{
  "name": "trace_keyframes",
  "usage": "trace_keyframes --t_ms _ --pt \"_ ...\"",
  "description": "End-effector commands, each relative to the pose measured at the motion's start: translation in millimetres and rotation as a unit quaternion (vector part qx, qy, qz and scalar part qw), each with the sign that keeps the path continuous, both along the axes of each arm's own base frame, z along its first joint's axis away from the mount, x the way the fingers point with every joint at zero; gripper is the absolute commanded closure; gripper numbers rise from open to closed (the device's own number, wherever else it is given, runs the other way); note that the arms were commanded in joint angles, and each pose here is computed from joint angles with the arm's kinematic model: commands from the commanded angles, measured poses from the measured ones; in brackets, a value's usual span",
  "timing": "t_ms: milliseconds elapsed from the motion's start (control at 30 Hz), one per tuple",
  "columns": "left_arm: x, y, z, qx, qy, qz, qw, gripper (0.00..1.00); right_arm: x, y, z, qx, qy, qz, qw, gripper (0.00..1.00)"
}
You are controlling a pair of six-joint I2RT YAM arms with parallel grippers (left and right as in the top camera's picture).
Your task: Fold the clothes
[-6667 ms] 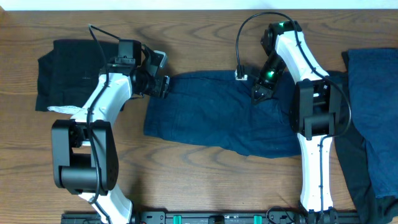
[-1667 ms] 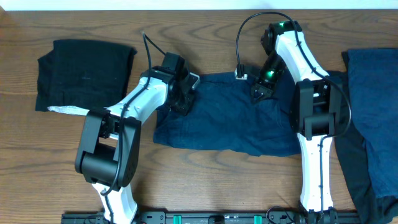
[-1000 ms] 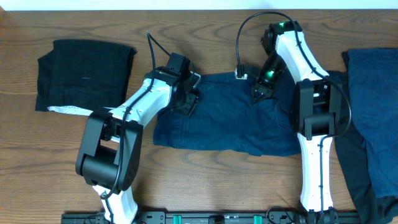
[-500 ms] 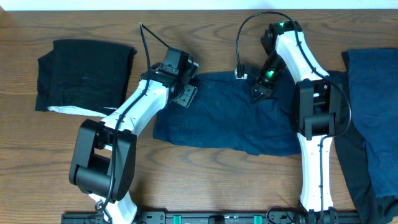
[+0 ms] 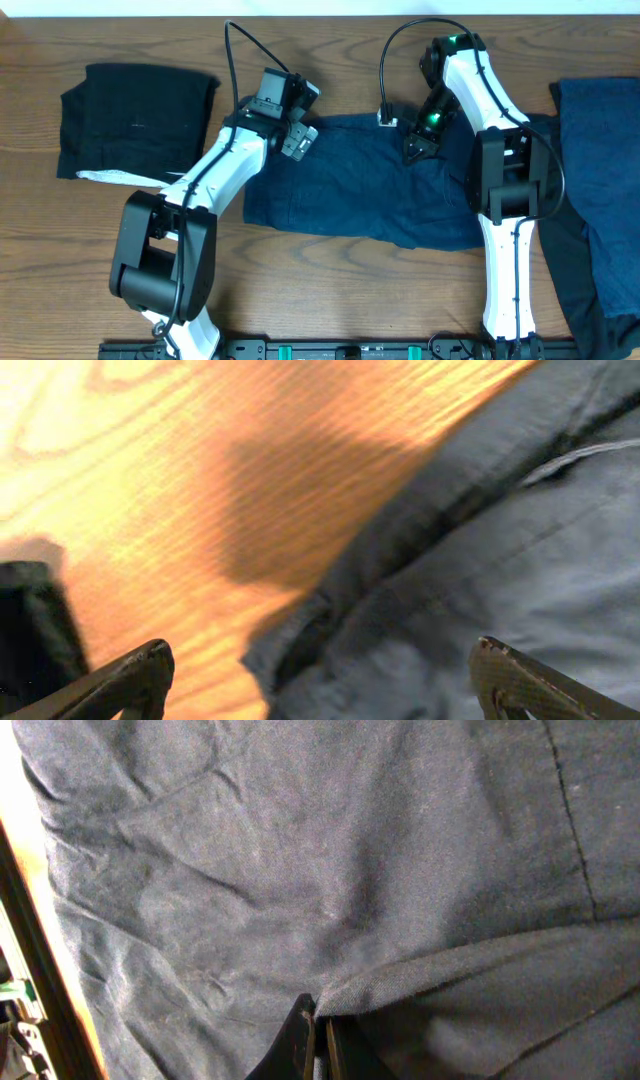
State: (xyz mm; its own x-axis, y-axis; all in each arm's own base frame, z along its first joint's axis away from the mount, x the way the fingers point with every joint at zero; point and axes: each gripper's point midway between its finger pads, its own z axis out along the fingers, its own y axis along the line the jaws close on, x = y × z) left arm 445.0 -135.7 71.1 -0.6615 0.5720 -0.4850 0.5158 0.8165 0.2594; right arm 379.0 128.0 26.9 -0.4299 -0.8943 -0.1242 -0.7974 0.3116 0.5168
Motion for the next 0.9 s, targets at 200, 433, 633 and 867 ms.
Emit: trace_keyframes --t_ms 200,433,633,867 --pt "4.8 25.2 29.0 -0.011 0.039 -0.048 0.998 0.04 3.1 3.6 -0.5 0.011 -0.001 -0.007 1.000 0.96" --pt "8.5 22.0 38.6 -0.107 0.057 -0.067 0.990 0.05 3.6 6.5 0.3 0.019 -0.002 -0.010 1.000 0.96" --pt "7.3 17.9 3.8 -0.153 0.101 -0.075 0.980 0.05 3.6 6.4 0.3 0.018 -0.002 -0.010 1.000 0.96" --pt "-0.5 12.8 -21.0 -0.177 0.139 -0.083 0.971 0.05 4.0 5.8 0.2 0.019 -0.002 -0.011 1.000 0.96"
